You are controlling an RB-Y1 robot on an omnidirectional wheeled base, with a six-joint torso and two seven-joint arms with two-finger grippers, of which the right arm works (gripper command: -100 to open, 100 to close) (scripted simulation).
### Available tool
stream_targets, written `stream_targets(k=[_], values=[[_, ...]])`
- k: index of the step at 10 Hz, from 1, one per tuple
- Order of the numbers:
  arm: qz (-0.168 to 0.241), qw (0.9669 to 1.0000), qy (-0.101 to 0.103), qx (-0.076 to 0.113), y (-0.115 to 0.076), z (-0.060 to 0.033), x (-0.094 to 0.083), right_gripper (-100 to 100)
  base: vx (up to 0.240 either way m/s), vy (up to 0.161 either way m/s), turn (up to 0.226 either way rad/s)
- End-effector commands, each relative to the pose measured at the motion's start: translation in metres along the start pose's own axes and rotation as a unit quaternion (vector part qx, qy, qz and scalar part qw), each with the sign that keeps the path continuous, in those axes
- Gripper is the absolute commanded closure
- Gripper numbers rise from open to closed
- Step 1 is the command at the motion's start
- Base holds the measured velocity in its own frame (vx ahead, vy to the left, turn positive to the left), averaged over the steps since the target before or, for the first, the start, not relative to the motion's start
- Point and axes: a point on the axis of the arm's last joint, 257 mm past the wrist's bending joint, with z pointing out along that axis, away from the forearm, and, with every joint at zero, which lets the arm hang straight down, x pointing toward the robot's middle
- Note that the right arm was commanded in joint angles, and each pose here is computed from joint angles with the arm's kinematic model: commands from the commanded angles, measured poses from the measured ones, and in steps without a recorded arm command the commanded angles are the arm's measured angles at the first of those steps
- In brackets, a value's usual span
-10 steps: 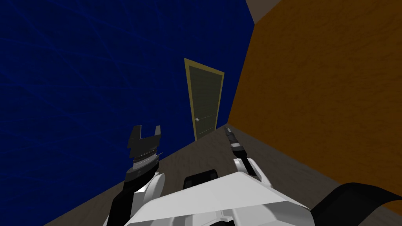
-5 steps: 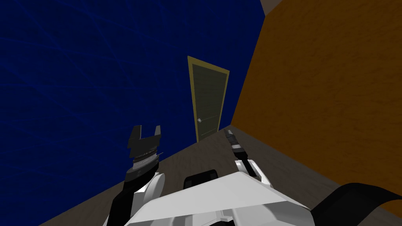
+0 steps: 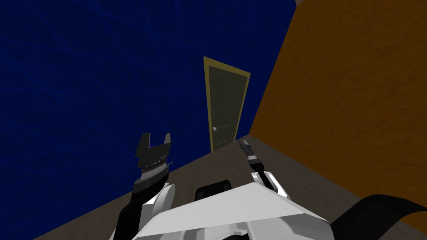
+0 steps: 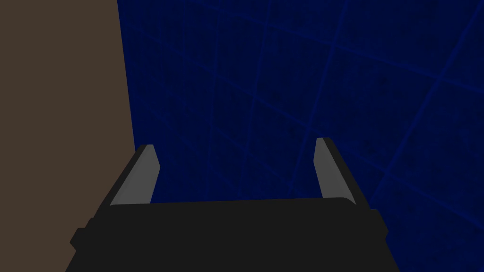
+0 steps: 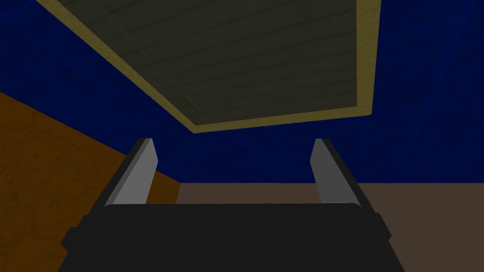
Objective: Pull the door open
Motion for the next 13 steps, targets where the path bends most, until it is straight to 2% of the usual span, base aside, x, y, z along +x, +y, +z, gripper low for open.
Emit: stream_targets(k=[1, 6, 13], values=[[-0.022, 0.9997, 0.008, 0.002, -0.007, -0.0045, 0.007, -100, 0.112, 0.025, 0.103], [-0.08, 0.9961, 0.036, 0.01, -0.028, -0.0203, 0.03, -100, 0.106, 0.016, 0.094], [-0.144, 0.9866, 0.075, 0.017, -0.052, -0.0457, 0.063, -100, 0.112, 0.011, 0.091]])
